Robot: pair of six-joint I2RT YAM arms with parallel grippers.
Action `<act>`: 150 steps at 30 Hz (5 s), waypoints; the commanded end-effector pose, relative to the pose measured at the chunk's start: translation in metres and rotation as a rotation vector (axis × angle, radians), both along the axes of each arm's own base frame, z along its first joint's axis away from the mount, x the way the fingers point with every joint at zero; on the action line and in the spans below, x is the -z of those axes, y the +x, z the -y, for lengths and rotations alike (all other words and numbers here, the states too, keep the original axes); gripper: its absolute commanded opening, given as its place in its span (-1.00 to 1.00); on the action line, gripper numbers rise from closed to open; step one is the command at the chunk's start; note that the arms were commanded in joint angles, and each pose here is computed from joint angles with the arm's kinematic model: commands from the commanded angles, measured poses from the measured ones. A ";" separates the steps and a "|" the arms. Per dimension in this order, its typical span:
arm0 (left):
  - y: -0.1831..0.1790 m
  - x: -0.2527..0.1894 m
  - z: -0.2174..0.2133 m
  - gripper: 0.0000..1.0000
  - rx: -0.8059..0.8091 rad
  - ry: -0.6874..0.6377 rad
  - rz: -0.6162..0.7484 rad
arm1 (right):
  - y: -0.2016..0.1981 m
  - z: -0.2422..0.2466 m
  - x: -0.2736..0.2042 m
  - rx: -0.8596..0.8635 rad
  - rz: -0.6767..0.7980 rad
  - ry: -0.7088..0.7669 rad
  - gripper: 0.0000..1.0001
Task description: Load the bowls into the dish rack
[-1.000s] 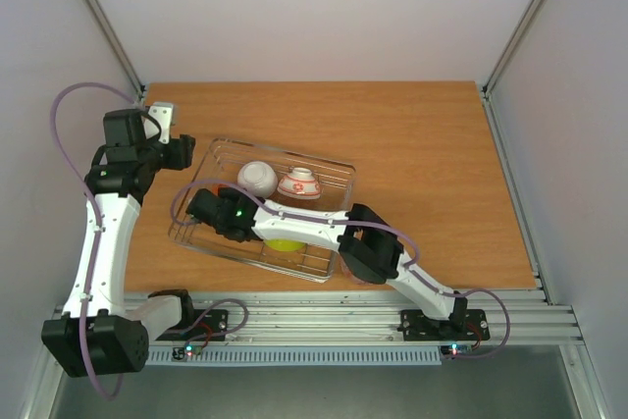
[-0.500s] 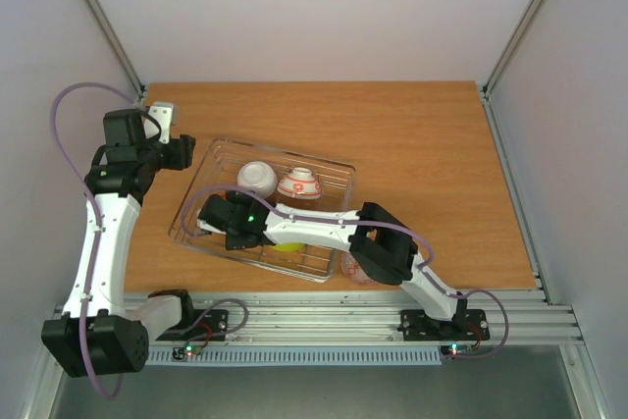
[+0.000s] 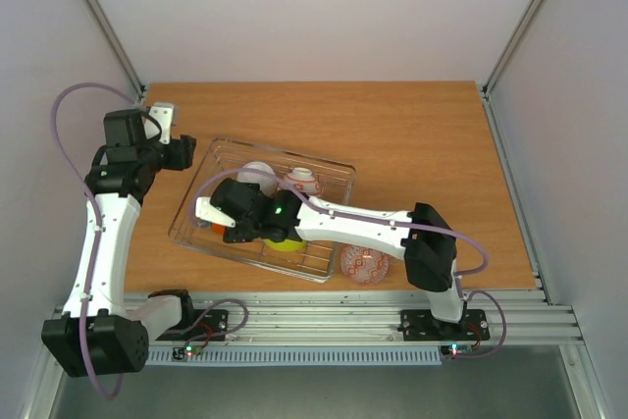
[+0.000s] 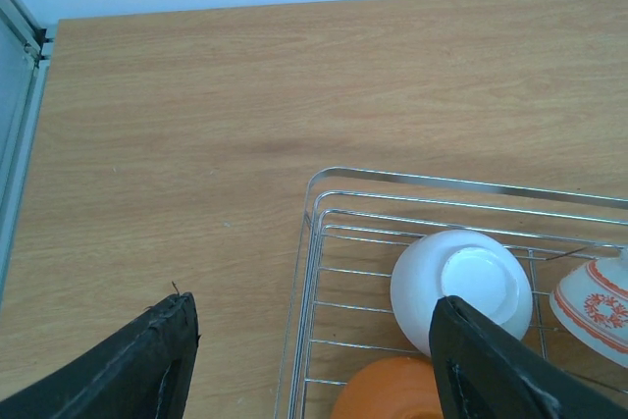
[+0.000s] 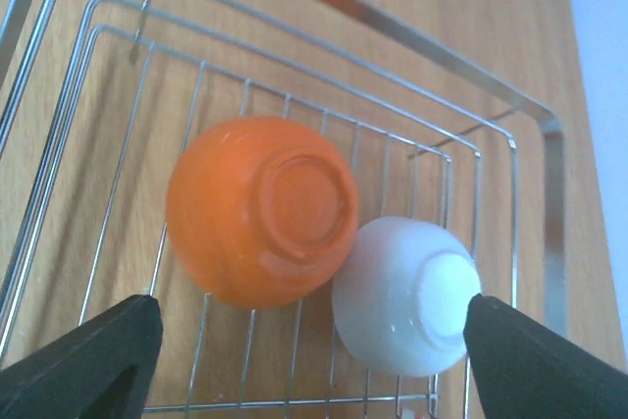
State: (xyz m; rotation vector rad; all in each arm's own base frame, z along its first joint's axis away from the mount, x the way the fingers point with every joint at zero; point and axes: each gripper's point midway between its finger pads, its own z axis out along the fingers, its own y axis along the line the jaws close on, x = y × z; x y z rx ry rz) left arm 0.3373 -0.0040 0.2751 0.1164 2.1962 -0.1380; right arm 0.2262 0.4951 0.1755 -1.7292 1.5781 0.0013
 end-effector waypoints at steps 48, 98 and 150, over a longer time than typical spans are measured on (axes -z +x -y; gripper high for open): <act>0.004 0.012 0.040 0.31 0.181 -0.192 -0.068 | -0.059 0.351 0.114 1.569 -0.674 0.290 -0.30; -0.042 -0.007 0.111 0.36 0.595 -0.500 -0.179 | 0.103 0.192 -0.083 0.997 -0.293 0.524 -0.97; -0.027 0.010 0.110 -0.99 0.559 -0.392 -0.185 | 0.047 0.109 -0.149 0.459 -0.799 0.823 0.58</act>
